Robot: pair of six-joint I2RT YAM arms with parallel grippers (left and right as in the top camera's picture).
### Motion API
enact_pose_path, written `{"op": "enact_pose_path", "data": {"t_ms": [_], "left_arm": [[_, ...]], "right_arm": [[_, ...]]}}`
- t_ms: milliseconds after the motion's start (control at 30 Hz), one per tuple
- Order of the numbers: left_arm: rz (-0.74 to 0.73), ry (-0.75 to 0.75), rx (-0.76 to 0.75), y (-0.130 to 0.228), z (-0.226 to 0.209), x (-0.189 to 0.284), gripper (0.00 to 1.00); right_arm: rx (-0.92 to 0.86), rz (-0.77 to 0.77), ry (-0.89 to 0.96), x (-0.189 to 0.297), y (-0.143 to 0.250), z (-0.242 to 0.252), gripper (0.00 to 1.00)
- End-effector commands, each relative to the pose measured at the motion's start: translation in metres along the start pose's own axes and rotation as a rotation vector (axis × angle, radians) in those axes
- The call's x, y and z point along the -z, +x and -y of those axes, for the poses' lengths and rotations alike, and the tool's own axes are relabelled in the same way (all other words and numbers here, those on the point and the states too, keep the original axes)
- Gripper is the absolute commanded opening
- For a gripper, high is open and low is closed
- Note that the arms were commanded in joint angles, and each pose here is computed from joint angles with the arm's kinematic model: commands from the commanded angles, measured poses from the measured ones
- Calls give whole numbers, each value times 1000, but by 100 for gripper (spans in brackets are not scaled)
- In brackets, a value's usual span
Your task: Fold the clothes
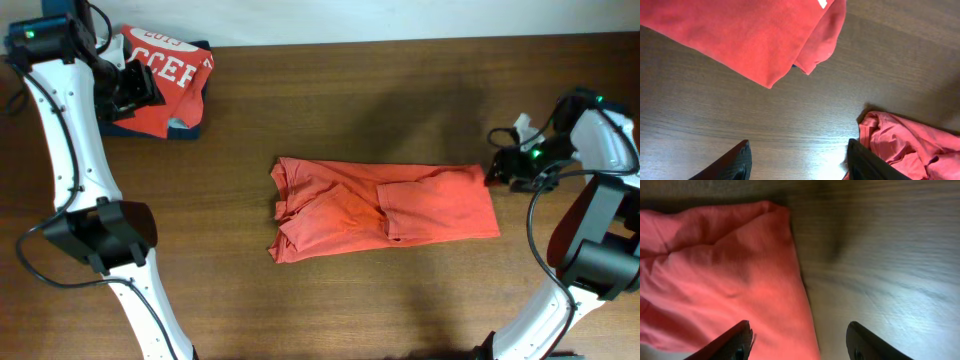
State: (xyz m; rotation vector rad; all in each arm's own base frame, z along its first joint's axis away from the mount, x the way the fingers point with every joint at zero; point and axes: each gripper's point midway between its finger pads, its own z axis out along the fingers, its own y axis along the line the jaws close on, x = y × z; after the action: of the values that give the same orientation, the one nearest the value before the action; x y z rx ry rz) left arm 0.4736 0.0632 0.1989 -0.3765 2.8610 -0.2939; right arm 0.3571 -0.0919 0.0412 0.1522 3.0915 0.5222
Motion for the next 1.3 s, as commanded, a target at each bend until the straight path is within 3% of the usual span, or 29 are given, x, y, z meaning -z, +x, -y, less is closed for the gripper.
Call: {"op": "enact_pose_path", "data": {"t_ms": [0, 133, 333, 467, 667, 967, 1267], "left_arm": [[-37, -10, 18, 0, -7, -18, 61], [-62, -12, 23, 1, -10, -31, 61], [-96, -15, 31, 3, -13, -45, 61], [-102, -15, 32, 3, -14, -48, 61], [-102, -15, 32, 3, -14, -48, 61], [-102, -15, 32, 3, -14, -48, 61], [-102, -15, 32, 3, -14, -48, 61]], "right_arm": [[40, 2, -133, -22, 8, -18, 66], [38, 24, -191, -41, 12, -24, 64], [41, 40, -216, -57, 18, -25, 47], [46, 59, -208, -55, 12, -23, 4], [15, 93, -164, -21, -4, -5, 4], [-138, 157, 54, 67, -19, 60, 4], [-163, 203, 67, 107, -28, 53, 4]]}}
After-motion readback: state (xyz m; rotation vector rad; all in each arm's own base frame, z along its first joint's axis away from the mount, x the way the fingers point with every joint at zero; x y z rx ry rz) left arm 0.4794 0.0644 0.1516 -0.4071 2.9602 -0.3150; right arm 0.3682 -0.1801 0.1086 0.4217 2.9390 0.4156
